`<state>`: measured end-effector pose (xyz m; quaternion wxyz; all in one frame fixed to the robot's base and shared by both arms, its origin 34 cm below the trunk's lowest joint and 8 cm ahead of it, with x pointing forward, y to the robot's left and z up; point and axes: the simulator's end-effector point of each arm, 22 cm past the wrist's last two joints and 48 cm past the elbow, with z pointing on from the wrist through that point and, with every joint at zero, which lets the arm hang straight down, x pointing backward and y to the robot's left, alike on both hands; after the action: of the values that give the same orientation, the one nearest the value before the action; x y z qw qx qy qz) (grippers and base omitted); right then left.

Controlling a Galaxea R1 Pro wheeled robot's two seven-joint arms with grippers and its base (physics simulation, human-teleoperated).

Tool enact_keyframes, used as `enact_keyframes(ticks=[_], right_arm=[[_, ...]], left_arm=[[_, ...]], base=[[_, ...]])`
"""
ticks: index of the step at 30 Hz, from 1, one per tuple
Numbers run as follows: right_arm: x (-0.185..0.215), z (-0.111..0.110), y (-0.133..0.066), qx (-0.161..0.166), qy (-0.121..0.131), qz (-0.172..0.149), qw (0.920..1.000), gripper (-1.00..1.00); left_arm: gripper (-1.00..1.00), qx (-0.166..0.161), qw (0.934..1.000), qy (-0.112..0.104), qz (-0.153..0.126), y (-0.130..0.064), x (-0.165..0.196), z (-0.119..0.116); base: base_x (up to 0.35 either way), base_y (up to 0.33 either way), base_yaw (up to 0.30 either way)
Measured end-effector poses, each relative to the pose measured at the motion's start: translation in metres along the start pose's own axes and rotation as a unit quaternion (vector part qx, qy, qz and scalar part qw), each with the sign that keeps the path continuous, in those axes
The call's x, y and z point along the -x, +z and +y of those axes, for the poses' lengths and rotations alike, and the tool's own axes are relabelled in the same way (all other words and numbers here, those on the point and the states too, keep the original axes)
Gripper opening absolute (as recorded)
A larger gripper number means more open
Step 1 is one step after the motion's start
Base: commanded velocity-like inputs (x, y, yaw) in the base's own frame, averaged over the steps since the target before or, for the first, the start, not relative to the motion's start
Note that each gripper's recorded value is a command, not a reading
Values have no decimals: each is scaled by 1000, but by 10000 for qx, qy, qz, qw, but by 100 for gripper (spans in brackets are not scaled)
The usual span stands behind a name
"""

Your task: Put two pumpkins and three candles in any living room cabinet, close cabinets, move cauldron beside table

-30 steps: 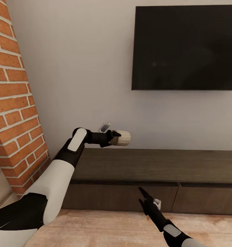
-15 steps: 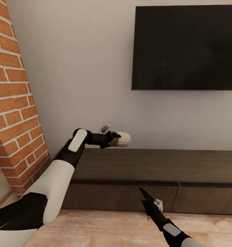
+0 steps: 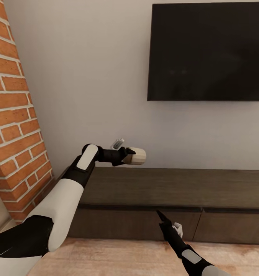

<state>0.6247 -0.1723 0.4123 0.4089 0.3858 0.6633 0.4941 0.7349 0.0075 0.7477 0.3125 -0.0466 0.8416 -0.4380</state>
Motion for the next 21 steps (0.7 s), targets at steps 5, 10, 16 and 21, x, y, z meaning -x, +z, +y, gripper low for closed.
enact_keyframes(ticks=[5, 10, 16, 21], right_arm=[[0, 9, 0, 209, 3, -5, 9998, 100], [-1, 11, 0, 258, 22, 2, 9997, 100], [-1, 11, 0, 247, 42, 3, 9997, 100], [3, 10, -1, 247, 130, -91, 9996, 100]], left_arm=[[-100, 34, 10000, 61, 16, 2, -2, 0], [-100, 32, 10000, 68, 17, 2, -3, -1], [-100, 38, 10000, 72, 17, 2, -3, 0], [-100, 38, 10000, 72, 18, 3, -3, 0]], base=[[15, 0, 0], [1, 0, 0], [0, 0, 0], [0, 0, 0]])
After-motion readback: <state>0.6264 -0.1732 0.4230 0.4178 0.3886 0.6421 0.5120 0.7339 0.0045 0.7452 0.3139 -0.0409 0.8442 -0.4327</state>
